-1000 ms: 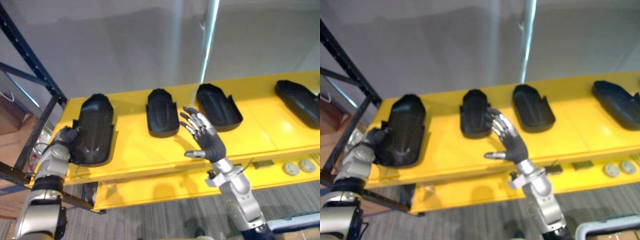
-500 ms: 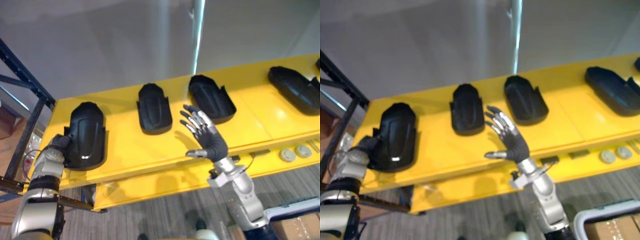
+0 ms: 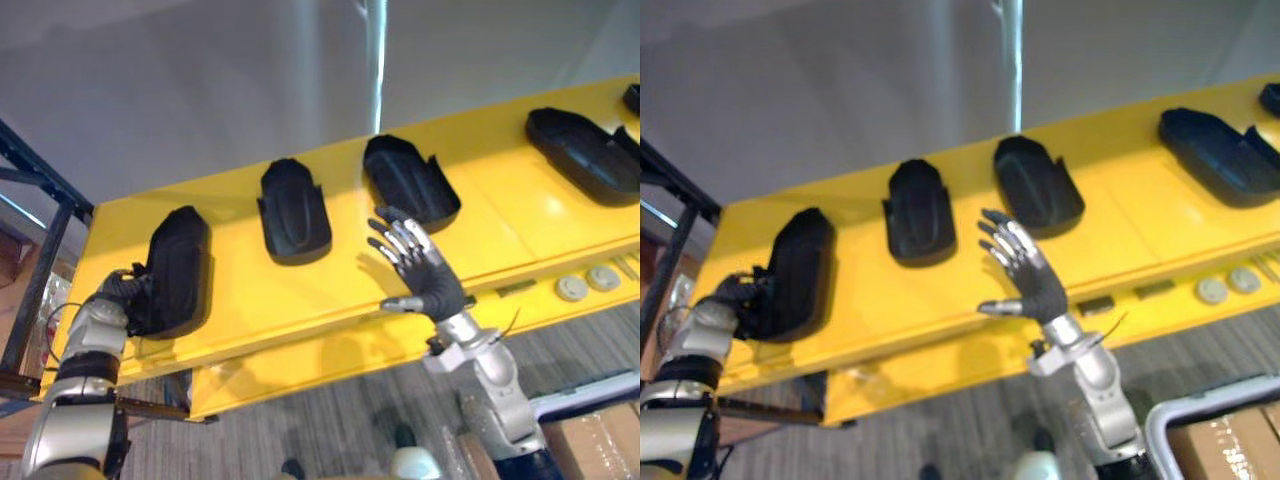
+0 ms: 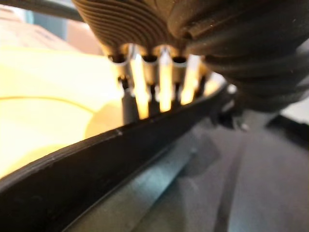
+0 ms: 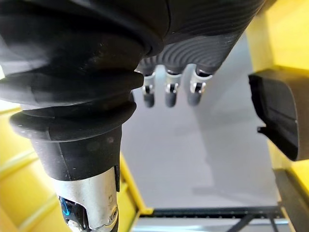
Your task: Walk over and take plastic housings, then place them on the shelf
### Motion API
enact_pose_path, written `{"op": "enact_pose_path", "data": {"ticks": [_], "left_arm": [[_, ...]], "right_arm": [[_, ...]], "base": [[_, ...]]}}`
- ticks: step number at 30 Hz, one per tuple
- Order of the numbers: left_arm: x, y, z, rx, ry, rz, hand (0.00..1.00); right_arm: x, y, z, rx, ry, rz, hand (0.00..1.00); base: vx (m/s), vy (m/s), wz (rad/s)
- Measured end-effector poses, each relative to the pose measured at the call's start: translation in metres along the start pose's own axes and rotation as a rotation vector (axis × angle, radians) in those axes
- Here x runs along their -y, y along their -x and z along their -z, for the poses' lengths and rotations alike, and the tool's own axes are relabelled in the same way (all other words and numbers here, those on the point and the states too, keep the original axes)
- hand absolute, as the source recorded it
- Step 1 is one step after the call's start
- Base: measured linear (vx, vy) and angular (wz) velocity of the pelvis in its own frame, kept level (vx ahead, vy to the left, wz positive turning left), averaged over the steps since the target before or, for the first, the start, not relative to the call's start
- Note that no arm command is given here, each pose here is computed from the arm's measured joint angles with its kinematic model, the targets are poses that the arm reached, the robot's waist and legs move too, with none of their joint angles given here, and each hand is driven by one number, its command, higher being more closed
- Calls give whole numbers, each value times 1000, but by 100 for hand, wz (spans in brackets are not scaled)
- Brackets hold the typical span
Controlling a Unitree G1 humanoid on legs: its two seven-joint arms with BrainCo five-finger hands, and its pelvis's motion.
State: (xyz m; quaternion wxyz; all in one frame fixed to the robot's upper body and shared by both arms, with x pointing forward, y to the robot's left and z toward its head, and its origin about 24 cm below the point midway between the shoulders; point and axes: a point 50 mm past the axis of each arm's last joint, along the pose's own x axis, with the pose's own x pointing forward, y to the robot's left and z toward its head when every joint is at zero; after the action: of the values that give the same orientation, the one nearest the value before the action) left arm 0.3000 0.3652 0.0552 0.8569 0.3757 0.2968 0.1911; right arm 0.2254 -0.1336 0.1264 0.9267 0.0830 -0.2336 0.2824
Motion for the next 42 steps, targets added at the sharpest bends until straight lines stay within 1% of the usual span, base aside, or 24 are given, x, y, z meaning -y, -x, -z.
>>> {"op": "enact_pose_path", "data": {"ticks": [1,5,7,8,10,11,12,13,15,16,18,19,20,21,22,23,25,27,30,32,37,40,42], "left_arm": [[0,0,1,-11,0,-12,0],[-7,0,4,-38,18,-141,0],[-14,2,4,-40,78,-246,0],[-16,2,3,-38,95,-272,0],[-30,5,-6,0,186,-431,0],[-34,6,-9,16,211,-470,0],[-43,9,-17,60,282,-548,0],[-47,10,-21,89,308,-585,0],[-61,20,-41,238,438,-689,0],[-64,24,-48,284,466,-710,0],[-73,50,-80,544,566,-765,0],[-72,58,-87,612,594,-765,0],[-64,75,-99,730,669,-744,0],[-53,94,-107,835,782,-693,0],[-47,103,-110,879,825,-673,0],[-35,120,-110,950,891,-620,0],[-16,143,-100,995,969,-537,0],[-5,153,-94,1004,976,-483,0],[4,166,-81,1020,940,-409,0],[8,171,-74,1018,939,-381,0],[31,181,-62,969,951,-290,0],[42,184,-60,949,961,-241,0],[47,185,-55,924,967,-216,0]], "right_arm": [[0,0,0,-2,-1,1,0],[0,2,1,-6,-3,8,0],[0,2,1,-5,-3,10,0],[0,2,1,-4,-3,10,0],[-1,5,0,15,0,19,0],[-1,6,0,22,1,21,0],[-2,7,-1,36,8,22,0],[-3,7,-2,45,15,21,0],[-5,7,-5,87,20,27,0],[-6,6,-5,101,24,32,0],[-9,6,-7,131,20,34,0],[-10,5,-7,137,16,33,0],[-12,5,-7,144,12,35,0],[-12,4,-7,151,15,42,0],[-13,3,-7,153,22,46,0],[-13,1,-9,169,42,48,0],[-12,-7,-16,218,77,43,0],[-8,-11,-20,238,100,46,0],[-6,-17,-23,262,110,30,0],[-9,-23,-20,262,103,-6,0],[-19,-29,-15,251,68,-47,0],[-22,-38,-7,198,109,-67,0],[-23,-45,4,123,152,-97,0]], "base": [[0,0,0],[0,0,0],[0,0,0],[0,0,0],[12,0,5],[10,0,7],[7,-1,4],[8,-1,4],[2,-1,2],[0,-6,7],[-2,-7,11],[9,2,12],[2,5,28],[5,2,37],[-1,-3,48],[7,-11,37],[11,-21,43],[-14,-18,40],[-12,-15,49],[-16,-10,41],[-23,3,24],[-18,-2,30],[-19,-1,9]]}}
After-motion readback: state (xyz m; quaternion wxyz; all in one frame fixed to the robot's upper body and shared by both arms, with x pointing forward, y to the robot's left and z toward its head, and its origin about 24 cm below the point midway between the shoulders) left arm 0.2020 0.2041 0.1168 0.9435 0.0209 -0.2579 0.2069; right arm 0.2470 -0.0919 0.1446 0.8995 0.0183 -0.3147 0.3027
